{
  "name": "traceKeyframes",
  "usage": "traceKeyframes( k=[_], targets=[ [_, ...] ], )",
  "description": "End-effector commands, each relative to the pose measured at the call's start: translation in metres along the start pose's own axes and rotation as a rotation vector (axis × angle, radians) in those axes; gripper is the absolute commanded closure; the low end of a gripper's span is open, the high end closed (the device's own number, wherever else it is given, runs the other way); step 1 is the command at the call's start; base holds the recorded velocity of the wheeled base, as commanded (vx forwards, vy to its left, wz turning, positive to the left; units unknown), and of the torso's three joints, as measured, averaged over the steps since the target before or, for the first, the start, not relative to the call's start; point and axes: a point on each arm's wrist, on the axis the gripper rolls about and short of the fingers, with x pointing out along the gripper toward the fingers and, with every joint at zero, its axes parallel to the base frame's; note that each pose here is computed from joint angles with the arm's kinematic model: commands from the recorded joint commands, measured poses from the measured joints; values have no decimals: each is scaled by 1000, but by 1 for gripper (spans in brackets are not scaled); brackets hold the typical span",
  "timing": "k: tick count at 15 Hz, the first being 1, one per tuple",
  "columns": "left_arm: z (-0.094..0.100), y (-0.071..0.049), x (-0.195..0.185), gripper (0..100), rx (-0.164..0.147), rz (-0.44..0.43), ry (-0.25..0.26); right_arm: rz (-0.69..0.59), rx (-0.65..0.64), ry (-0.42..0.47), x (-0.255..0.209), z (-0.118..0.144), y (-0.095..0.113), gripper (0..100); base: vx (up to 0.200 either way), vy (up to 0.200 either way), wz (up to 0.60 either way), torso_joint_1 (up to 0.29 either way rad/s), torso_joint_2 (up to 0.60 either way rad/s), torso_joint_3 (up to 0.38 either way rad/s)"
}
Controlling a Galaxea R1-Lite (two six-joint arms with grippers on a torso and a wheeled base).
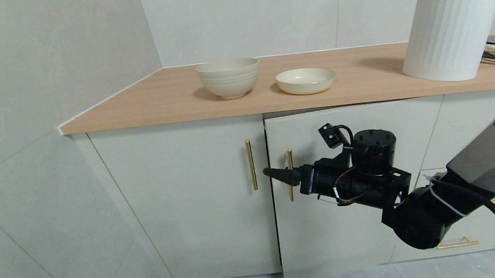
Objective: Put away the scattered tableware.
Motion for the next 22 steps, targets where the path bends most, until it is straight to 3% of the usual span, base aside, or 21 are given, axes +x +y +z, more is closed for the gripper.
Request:
traceKeyframes(
  k=[1,8,12,20,21,22],
  targets=[
    [0,0,0,0,0,1,1,11,-3,9,-8,0,9,0,0,0,0,0,0,0],
    [0,0,0,0,-2,1,1,21,23,119,-47,-26,39,0,0,0,0,0,0,0],
    [0,0,0,0,-2,1,1,63,10,121,-74,-33,56,0,0,0,0,0,0,0],
    [0,0,0,0,3,1,0,82,14,149,-87,-51,61,0,0,0,0,0,0,0],
    [5,0,-1,0,-2,-1,-34,84,12,146,-87,-50,62,0,0,0,0,0,0,0],
    [15,0,-3,0,-11,-1,-103,86,12,149,-87,-51,62,0,0,0,0,0,0,0]
  ],
)
